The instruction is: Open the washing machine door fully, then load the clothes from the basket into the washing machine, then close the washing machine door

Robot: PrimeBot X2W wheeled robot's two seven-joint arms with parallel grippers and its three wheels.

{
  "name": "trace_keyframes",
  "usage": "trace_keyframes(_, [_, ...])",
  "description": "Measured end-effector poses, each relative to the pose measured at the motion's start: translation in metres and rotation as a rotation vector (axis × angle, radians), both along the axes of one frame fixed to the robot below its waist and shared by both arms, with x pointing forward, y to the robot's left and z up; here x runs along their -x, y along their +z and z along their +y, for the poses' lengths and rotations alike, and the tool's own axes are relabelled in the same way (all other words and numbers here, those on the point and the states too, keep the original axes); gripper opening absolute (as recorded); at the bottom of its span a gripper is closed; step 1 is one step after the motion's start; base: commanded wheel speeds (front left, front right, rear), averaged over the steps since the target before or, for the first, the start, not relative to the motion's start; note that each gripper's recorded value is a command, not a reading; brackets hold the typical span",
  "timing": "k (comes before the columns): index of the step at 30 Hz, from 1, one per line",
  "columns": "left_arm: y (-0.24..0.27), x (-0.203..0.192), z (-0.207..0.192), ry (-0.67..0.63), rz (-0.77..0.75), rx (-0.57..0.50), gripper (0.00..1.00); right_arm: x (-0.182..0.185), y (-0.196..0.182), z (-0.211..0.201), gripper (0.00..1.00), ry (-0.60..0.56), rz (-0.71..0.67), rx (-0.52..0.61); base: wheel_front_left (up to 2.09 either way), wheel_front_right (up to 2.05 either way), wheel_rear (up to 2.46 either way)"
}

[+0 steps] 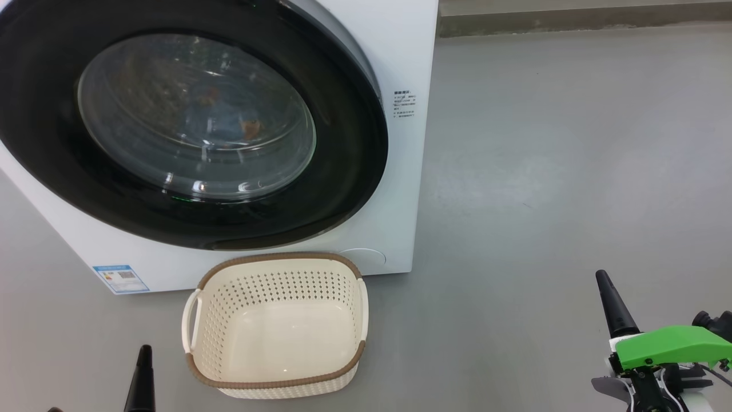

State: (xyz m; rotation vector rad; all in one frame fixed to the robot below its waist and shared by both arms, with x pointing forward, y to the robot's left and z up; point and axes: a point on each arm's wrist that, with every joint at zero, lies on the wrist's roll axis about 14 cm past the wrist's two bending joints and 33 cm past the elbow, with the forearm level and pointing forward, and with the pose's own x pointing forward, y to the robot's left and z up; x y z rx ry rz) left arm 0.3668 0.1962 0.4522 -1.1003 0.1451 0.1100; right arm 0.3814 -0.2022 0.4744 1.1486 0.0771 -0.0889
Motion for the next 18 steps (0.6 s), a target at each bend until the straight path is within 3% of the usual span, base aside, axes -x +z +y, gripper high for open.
trace_keyframes(18, [0.011, -0.005, -0.005, 0.013, -0.032, 0.208, 0.00, -0.002, 0.008, 0.000, 0.00, -0.012, -0.026, -0.186, 0.00, 0.00, 0.00])
